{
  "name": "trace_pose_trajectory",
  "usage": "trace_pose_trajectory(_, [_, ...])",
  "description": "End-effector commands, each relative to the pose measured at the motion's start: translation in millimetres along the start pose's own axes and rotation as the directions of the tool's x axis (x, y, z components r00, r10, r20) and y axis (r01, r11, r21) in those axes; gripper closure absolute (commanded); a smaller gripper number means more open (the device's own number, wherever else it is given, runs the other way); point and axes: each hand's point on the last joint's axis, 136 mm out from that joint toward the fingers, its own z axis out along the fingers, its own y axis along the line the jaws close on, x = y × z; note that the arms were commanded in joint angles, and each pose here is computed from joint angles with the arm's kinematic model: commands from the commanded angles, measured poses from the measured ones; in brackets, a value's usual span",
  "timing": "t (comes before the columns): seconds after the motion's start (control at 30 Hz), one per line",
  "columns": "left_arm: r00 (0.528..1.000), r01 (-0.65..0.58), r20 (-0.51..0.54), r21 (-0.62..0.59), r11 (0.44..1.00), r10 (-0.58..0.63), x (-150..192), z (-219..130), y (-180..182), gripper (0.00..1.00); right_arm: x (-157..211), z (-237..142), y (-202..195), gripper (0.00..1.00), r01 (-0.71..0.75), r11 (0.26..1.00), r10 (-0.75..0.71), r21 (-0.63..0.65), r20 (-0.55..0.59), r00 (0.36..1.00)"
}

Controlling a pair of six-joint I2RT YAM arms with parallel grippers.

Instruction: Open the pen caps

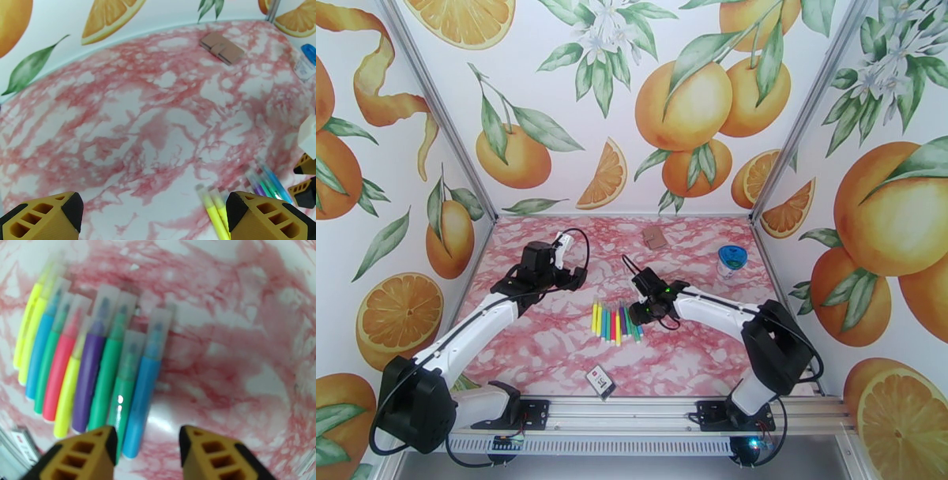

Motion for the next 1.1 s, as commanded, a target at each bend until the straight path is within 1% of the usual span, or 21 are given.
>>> trace_pose_trajectory(0.0, [0.999, 0.008, 0.049, -0.021, 1.0, -0.007, -8.3, -7.5, 2.3, 0.0, 3.8, 8.2, 6.2, 0.53, -0.011, 1.0, 0.01, -0.025, -0.015, 1.0])
trace_pose_trajectory(0.13, [0.999, 0.01, 0.048, -0.037, 0.999, -0.008, -8.4, -8.5, 5.5, 0.0, 5.4, 14.7, 6.8, 0.55, -0.015, 0.999, 0.014, -0.03, -0.028, 1.0])
trace_pose_trajectory(0.47, [0.999, 0.011, 0.044, -0.048, 0.999, -0.009, -7.5, -7.7, 7.5, 0.0, 12.5, 28.3, 5.4, 0.57, -0.023, 0.999, 0.022, -0.023, -0.061, 0.998])
trace_pose_trajectory(0.7, [0.999, 0.011, 0.042, -0.051, 0.999, -0.008, -7.1, -8.1, 7.9, 0.0, 16.5, 31.9, -3.2, 0.58, -0.025, 0.999, 0.027, 0.025, -0.078, 0.997])
trace_pose_trajectory(1.07, [0.999, 0.011, 0.042, -0.057, 0.998, -0.009, -7.1, -9.1, 8.9, 0.0, 22.7, 36.5, -17.1, 0.65, -0.019, 0.993, 0.032, 0.119, -0.114, 0.993])
